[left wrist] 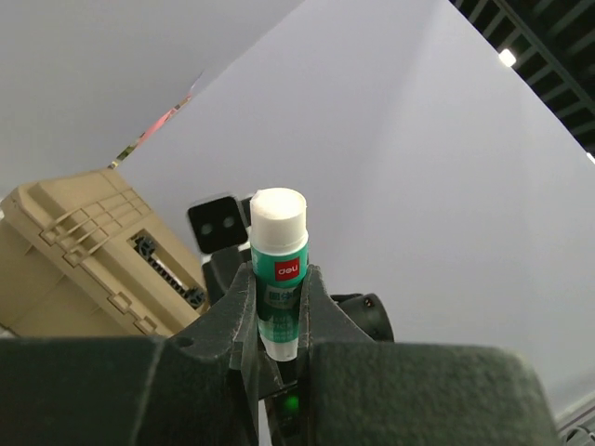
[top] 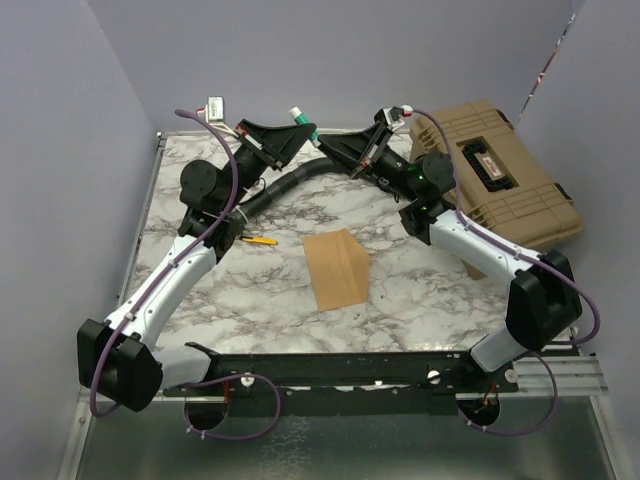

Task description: Place the letter into the envelope and seal it

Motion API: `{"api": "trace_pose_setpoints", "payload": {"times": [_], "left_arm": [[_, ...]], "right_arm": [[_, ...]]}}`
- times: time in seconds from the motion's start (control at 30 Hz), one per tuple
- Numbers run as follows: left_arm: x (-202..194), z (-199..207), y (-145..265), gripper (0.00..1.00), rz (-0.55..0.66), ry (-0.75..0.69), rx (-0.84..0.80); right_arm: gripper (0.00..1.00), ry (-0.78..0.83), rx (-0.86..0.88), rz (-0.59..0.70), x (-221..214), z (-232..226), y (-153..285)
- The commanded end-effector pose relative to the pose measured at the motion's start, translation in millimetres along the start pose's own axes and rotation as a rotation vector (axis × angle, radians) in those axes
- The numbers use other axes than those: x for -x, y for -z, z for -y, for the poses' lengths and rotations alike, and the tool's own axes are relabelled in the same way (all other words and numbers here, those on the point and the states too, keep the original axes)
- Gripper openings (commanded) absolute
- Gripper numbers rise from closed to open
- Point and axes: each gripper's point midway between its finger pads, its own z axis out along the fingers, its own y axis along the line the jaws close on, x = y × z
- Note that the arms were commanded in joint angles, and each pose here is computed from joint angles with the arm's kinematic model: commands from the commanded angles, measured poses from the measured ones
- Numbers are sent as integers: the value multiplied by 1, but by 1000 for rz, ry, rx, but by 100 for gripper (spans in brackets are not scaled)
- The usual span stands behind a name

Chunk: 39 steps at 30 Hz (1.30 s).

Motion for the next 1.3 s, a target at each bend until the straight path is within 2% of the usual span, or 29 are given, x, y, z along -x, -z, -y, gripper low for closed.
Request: {"api": "trace_pose_setpoints", "payload": {"times": [0.0,0.03,0.1,0.13,0.17,0.2,0.23,0.33,0.6,0.77,0.87,1.03,1.27], "left_arm": [[25,28,3,0,101,-133,-81],[26,27,5,0,113,-135,-81],[28,23,7,0,131,-130,-68],[29,23,7,0,139,-124,-64],[29,22,7,0,139,-121,-63],[29,22,7,0,138,-115,-57],[30,21,6,0,139,-111,-48],[32,13,5,0,157,-82,-9],[26,-1,2,0,130,-27,30],[23,-6,0,0,115,-22,48],[22,-7,-1,0,108,-19,50],[19,-12,-1,0,99,-9,59],[16,-12,-1,0,90,-6,58]], "right_arm": [[1,-345,238,154,23,-59,7],[1,-382,255,162,22,-62,6],[1,-359,270,154,22,-66,3],[7,-318,256,143,19,-65,0],[21,-263,216,136,15,-57,-2],[42,-178,183,125,11,-52,-3],[54,-88,142,108,5,-47,-4],[68,262,14,8,-12,-36,-7],[71,1063,-220,-72,1,-11,-1],[66,1461,-232,-124,12,-4,2],[66,1566,-251,-161,15,0,0],[68,1652,-238,-160,13,5,-8],[58,1678,-261,-93,17,11,-28]]}}
